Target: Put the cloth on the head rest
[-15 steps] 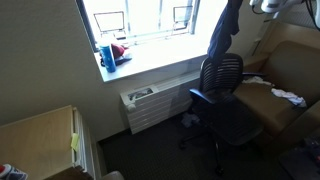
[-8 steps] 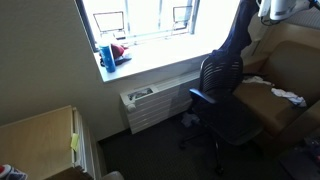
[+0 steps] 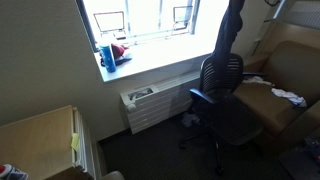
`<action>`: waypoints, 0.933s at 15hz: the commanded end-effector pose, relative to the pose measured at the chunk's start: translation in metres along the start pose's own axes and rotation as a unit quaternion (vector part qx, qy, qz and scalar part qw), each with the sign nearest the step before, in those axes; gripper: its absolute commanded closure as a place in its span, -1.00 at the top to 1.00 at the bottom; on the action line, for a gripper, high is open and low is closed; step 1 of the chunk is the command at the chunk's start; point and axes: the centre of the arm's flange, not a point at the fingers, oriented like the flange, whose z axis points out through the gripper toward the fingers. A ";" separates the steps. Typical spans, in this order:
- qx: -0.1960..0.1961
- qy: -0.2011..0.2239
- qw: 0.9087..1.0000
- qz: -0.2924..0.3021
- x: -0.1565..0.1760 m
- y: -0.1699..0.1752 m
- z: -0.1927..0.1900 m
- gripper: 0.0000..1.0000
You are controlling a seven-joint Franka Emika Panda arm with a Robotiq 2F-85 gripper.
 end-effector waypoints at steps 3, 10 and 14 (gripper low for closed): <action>-0.079 -0.040 0.990 0.108 -0.077 -0.077 -0.070 -0.98; -0.064 -0.010 0.992 0.109 -0.034 -0.062 -0.051 -0.44; -0.068 -0.010 0.992 0.110 -0.034 -0.058 -0.051 -0.44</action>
